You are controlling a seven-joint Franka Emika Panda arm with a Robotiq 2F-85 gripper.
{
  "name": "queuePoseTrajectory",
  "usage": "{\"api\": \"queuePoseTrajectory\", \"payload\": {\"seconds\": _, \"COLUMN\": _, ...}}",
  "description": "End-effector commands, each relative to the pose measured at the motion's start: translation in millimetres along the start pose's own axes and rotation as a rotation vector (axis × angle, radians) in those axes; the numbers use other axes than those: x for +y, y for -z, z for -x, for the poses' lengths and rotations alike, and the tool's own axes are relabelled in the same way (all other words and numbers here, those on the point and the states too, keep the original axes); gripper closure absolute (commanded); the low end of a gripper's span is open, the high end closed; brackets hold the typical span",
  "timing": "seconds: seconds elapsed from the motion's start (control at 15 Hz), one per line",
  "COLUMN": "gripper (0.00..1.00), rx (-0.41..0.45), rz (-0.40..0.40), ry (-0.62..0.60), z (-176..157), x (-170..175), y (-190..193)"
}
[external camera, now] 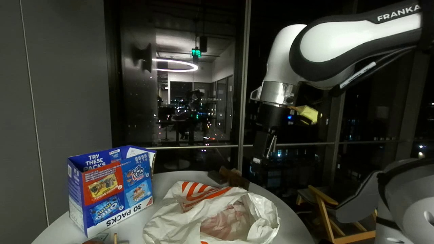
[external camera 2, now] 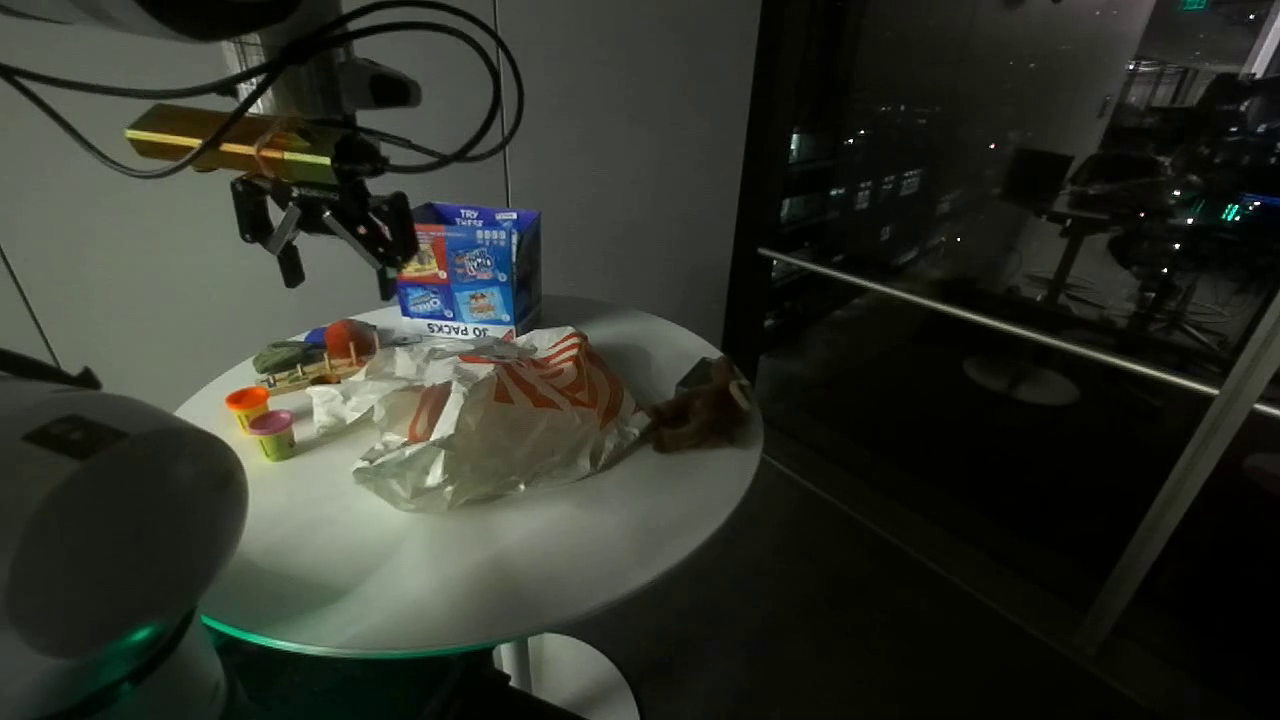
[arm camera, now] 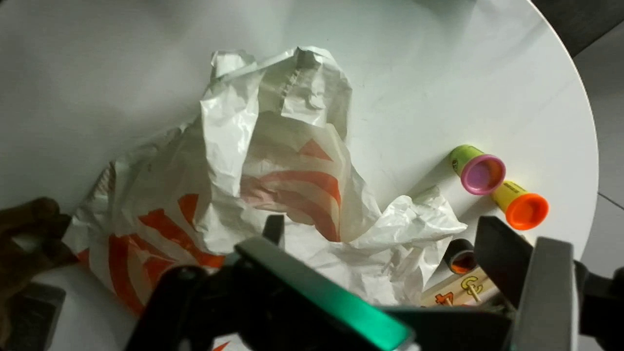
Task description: Lift the two small yellow containers with the purple and orange lid and the peach plush toy from the table and put them in the plastic
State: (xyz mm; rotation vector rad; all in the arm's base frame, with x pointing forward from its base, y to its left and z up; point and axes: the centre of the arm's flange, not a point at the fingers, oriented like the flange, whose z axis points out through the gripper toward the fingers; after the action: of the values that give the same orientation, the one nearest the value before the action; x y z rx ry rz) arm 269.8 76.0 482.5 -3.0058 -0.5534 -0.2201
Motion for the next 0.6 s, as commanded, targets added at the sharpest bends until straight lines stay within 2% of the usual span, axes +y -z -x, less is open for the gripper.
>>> {"api": "queuePoseTrajectory", "payload": {"seconds": 0.0, "gripper": 0.00, "rx": -0.003, "rz": 0.010, "ry": 0.124, "z": -25, "x": -45, "y": -25}}
{"api": "queuePoseTrajectory", "payload": {"seconds": 0.33, "gripper": 0.00, "rx": -0.077, "rz": -0.054, "ry": 0.248, "z": -27, "x": -96, "y": -85}}
{"api": "queuePoseTrajectory", "payload": {"seconds": 0.53, "gripper": 0.00, "rx": -0.155, "rz": -0.100, "ry": 0.284, "z": -24, "x": -117, "y": -119}}
